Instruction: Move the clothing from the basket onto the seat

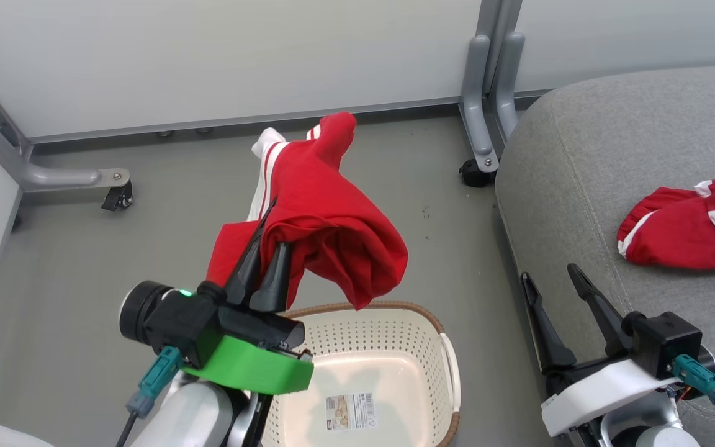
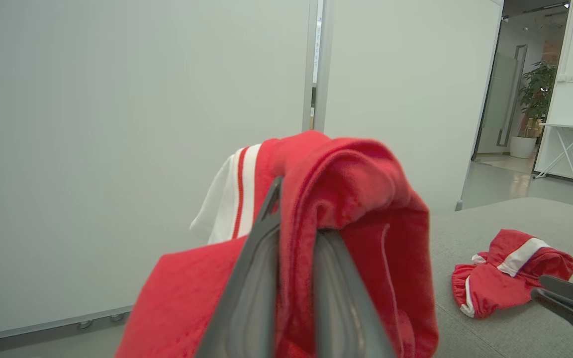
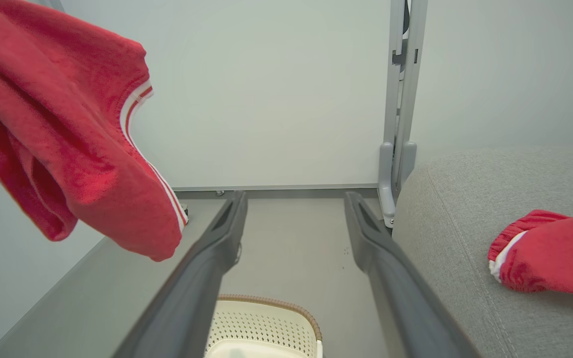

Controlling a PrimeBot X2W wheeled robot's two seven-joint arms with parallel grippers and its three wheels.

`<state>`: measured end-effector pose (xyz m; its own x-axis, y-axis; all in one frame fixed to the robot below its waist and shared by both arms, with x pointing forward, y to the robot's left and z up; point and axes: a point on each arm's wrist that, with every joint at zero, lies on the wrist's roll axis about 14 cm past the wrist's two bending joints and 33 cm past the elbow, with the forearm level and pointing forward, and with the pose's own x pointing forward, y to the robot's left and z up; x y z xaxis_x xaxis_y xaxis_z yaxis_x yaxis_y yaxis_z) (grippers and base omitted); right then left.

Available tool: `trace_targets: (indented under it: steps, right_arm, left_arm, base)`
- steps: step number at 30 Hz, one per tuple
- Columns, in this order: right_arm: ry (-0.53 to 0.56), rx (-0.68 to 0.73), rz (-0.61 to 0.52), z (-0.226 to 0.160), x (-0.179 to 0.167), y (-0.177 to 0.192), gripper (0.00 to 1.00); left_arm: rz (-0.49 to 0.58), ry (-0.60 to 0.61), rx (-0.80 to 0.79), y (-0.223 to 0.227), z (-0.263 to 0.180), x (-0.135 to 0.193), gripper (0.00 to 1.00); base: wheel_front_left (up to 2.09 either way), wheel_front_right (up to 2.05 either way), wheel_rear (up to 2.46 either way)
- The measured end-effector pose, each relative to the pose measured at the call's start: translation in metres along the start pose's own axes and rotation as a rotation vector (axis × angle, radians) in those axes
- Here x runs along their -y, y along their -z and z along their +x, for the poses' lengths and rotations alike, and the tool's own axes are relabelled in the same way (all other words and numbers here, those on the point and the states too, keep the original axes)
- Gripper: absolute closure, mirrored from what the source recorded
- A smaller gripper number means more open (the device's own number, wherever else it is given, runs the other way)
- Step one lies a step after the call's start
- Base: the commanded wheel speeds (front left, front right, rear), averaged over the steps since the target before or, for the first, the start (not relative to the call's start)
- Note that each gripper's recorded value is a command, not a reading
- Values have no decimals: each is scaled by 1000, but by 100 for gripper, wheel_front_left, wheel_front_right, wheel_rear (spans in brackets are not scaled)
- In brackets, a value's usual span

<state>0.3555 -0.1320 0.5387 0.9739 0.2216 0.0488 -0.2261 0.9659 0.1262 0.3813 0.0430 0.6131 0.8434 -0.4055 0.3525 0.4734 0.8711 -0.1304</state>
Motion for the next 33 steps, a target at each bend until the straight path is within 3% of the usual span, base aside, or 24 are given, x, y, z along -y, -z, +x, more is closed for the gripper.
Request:
trace_targets:
  steps: [23,29,33]
  right_arm:
    - [-35,-14,7,-4,-13,0,0]
    - [-128,-11,-1,3,-35,-4,0]
    - [-254,-13,2,12,-66,-7,0]
  left_arm:
    - [-14,2,18,-8,-12,6,100]
    - [-14,2,17,-7,-12,5,100]
    - [-14,2,14,-6,-12,4,100]
  base:
    - [0,0,0]
    - [0,0,0]
    - [0,0,0]
